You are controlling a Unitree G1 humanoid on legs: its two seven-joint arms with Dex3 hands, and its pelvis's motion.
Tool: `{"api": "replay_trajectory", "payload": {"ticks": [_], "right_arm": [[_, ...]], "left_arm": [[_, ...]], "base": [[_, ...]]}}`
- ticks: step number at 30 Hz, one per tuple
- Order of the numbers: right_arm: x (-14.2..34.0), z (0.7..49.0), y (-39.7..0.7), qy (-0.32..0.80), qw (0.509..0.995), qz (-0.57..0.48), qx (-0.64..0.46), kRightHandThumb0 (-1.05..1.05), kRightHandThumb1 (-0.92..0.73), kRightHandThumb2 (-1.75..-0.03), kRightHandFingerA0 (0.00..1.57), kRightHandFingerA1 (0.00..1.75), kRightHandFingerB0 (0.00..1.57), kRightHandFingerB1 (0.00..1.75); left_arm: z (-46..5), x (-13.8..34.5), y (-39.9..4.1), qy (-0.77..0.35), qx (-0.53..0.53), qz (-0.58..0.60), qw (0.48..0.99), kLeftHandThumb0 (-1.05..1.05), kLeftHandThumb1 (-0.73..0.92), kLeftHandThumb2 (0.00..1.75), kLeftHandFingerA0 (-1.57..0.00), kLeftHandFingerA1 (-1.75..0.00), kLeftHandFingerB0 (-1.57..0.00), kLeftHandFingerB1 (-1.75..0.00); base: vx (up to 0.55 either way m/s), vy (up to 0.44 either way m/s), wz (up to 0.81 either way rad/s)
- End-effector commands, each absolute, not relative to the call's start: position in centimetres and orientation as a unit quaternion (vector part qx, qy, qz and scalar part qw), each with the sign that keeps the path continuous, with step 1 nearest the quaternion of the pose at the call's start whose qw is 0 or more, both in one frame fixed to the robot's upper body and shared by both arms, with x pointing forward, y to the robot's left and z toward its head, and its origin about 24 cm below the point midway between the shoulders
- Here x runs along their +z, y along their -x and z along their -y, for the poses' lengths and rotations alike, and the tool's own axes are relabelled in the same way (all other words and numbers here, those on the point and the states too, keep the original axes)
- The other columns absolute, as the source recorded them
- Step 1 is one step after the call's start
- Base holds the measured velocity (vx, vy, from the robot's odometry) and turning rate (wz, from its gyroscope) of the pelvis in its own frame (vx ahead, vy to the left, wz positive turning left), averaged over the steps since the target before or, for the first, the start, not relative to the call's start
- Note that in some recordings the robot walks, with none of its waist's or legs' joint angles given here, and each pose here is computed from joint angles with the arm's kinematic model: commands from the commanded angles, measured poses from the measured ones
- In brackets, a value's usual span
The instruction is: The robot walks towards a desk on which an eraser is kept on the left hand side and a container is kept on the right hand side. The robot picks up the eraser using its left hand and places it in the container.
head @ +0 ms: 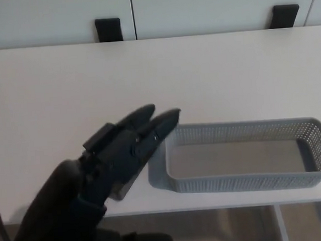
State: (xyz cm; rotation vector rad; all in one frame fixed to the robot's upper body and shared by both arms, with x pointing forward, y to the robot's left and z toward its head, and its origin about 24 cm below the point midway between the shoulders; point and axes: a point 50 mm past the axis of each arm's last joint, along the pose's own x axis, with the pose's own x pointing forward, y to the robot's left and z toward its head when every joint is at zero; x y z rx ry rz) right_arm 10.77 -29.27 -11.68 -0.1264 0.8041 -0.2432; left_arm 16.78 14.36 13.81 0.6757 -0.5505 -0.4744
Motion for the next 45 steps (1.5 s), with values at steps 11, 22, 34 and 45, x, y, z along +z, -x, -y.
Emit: {"api": "replay_trajectory", "payload": {"ticks": [11,22,34,45], "right_arm": [[-11.7,29.7,-9.8,0.075,0.903,-0.406,-0.123,-0.22,-0.47,-0.53,0.64,0.66,0.42,0.5],[-11.7,29.7,-9.8,0.076,0.903,-0.405,-0.122,-0.23,-0.47,-0.53,0.65,0.69,0.44,0.51],[-11.4,29.4,-9.8,0.076,0.903,-0.404,-0.125,-0.21,-0.48,-0.54,0.72,0.72,0.44,0.52],[-10.9,29.1,-9.6,0.091,0.902,-0.404,-0.119,-0.24,-0.49,-0.54,0.74,0.72,0.44,0.52]], "left_arm": [[-19.6,5.1,-22.4,-0.57,-0.101,0.014,0.815,-0.83,0.5,0.79,0.0,0.0,-0.07,-0.03],[-18.8,4.2,-22.1,-0.598,-0.092,0.021,0.796,-0.77,0.47,0.77,0.0,-0.04,-0.06,-0.08],[-18.2,4.4,-22.0,-0.604,-0.075,0.042,0.792,-0.75,0.44,0.73,0.0,-0.01,-0.09,-0.08],[-17.6,3.9,-21.8,-0.596,-0.042,0.048,0.8,-0.68,0.43,0.75,0.0,-0.1,-0.04,-0.11]], "base": [[0.0,0.0,0.0],[0.0,0.0,0.0],[0.0,0.0,0.0],[0.0,0.0,0.0]]}}
